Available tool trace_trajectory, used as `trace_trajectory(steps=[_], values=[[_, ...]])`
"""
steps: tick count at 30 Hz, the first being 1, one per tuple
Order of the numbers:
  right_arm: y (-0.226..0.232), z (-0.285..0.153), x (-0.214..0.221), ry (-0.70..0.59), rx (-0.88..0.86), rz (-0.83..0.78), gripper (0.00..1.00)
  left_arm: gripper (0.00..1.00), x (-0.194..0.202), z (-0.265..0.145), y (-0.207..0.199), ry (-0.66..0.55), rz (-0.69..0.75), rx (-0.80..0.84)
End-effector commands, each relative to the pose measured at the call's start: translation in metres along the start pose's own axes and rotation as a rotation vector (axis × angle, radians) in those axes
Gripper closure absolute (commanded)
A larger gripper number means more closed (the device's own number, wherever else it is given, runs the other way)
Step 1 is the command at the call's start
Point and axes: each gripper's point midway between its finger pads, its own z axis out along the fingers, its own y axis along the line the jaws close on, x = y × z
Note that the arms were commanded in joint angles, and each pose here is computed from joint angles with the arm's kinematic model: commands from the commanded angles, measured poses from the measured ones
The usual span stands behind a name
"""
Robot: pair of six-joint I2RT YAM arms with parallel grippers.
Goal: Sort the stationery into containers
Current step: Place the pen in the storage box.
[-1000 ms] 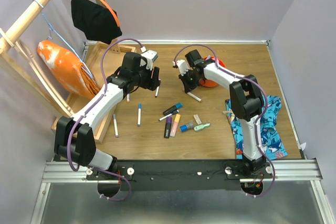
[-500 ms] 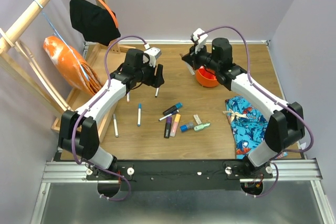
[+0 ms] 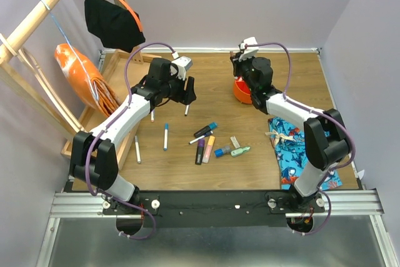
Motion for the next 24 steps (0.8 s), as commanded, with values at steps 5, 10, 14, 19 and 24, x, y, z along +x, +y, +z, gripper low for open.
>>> trace_trajectory(steps=[5, 10, 14, 19, 24], values=[[-0.028, 0.016, 0.016, -0.007, 0.150, -0.003, 0.99, 0.27, -0.007, 0.003, -0.003, -0.014, 0.004, 0.021], [-0.036, 0.019, 0.033, 0.022, 0.175, 0.011, 0.99, 0.27, -0.007, 0.004, -0.001, -0.008, 0.023, 0.011], [-0.039, 0.022, 0.038, 0.029, 0.179, 0.019, 0.99, 0.27, -0.005, 0.005, 0.000, -0.004, 0.026, 0.006], [-0.047, 0.025, 0.042, 0.038, 0.197, 0.022, 0.99, 0.26, -0.002, 0.007, -0.002, 0.003, 0.029, 0.013], [-0.050, 0.028, 0.036, 0.022, 0.200, 0.029, 0.99, 0.26, -0.005, 0.008, -0.004, 0.003, 0.035, 0.019]])
